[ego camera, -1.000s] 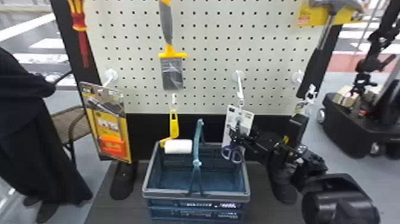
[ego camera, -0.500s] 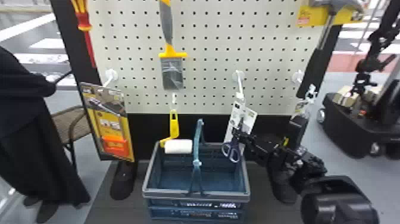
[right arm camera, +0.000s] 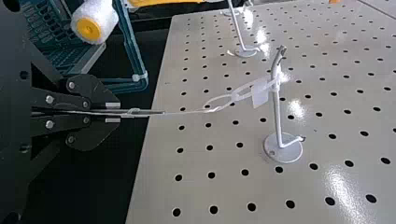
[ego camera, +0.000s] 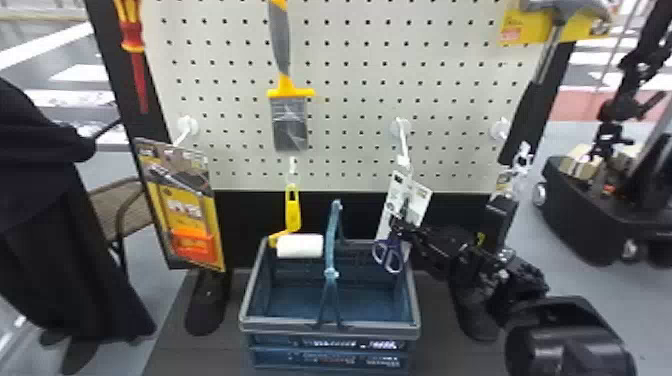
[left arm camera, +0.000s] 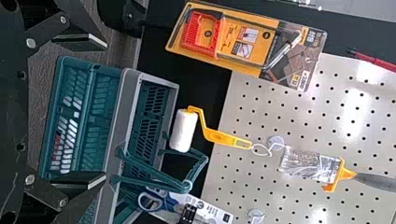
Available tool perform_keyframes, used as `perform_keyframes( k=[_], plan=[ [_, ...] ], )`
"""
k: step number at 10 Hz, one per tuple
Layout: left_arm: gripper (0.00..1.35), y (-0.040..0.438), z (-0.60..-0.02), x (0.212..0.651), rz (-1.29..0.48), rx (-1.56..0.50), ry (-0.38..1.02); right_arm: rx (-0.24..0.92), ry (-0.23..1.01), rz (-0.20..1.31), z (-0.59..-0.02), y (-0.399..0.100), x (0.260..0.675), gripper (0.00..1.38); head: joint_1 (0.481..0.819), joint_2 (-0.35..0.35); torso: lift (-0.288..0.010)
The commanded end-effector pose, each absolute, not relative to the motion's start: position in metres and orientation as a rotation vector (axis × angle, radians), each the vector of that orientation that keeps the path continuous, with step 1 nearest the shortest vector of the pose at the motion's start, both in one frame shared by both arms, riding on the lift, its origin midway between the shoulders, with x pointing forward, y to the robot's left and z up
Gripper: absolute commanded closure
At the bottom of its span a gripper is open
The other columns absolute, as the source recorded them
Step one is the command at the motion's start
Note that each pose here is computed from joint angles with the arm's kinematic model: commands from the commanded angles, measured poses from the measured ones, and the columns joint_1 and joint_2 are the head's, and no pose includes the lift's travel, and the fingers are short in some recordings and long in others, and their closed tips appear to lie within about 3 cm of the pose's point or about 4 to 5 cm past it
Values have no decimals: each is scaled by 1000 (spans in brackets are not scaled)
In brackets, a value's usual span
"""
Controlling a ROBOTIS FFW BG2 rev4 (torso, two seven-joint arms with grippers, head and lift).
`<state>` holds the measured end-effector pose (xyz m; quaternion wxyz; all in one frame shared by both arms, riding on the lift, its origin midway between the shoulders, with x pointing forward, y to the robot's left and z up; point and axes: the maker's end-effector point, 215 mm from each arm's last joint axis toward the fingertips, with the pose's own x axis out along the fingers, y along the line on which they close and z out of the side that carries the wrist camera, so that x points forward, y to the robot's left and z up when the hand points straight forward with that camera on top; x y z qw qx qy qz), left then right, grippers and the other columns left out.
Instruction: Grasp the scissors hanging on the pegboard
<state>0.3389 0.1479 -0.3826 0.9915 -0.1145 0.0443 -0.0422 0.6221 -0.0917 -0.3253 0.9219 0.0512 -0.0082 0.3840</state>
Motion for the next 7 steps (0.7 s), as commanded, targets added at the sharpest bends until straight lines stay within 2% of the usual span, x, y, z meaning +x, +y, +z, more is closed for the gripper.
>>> perform_keyframes(
  k=[1, 7],
  plan=[
    [305, 148, -383, 339, -85, -230, 89, 106, -16, 788, -326, -92, 622, 1291, 549, 0, -100],
    [305, 147, -383, 339, -87, -229, 90, 112, -14, 788, -327, -92, 621, 1292, 549, 0, -100]
  ],
)
